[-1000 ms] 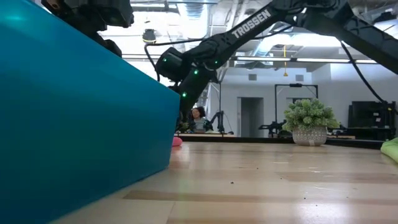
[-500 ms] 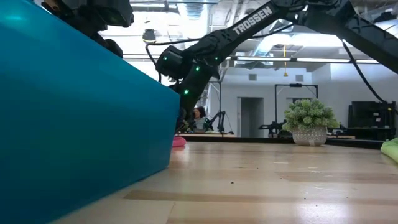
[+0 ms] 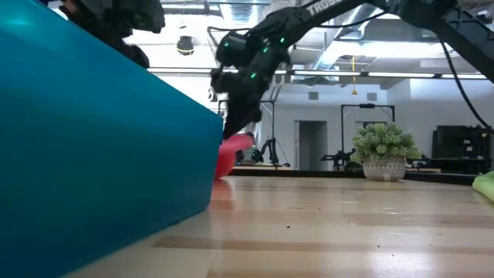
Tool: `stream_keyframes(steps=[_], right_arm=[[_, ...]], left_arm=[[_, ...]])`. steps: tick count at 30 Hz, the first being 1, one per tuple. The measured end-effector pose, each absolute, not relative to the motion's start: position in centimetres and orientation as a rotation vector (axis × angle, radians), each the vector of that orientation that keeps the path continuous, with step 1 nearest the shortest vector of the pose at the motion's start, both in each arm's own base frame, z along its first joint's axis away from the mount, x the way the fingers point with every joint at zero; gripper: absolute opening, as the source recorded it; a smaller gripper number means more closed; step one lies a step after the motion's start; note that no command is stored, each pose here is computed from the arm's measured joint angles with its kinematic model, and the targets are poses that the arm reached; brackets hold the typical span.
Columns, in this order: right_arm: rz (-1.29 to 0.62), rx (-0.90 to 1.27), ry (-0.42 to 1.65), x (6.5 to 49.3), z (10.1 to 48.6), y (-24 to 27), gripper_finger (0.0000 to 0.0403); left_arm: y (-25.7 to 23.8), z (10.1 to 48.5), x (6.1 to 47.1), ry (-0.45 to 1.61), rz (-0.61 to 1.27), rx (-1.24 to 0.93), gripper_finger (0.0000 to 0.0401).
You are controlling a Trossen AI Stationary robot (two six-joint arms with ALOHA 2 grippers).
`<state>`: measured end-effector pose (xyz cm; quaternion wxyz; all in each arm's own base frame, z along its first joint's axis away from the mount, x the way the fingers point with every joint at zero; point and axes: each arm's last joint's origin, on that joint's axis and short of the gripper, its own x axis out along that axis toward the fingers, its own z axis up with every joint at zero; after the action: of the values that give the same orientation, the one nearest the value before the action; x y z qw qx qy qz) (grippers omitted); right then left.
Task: Fold microfiber towels
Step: Fold the pink microfiber towel on the table
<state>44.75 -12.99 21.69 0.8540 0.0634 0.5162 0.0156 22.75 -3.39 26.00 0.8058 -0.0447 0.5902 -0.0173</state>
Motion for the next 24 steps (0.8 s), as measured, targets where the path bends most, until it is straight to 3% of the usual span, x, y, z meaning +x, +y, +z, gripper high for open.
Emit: stream_keyframes(steps=[10,15,24], right_arm=[[0.031,0.182,0.973,38.9,31.0,-14.7,0.0029],[0.012,0.155,0.871,36.9,34.8,-14.0,0.0036],[-0.042,0.142,0.783,34.0,38.2,-14.7,0.0032]], left_arm=[[-0.5,34.0,20.0,0.846,0.21,-0.036,0.0],[0.9,35.3,19.8,0.714,0.264,-0.037,0.0],[3.3,35.5,19.8,0.69,0.352,-0.014,0.0]])
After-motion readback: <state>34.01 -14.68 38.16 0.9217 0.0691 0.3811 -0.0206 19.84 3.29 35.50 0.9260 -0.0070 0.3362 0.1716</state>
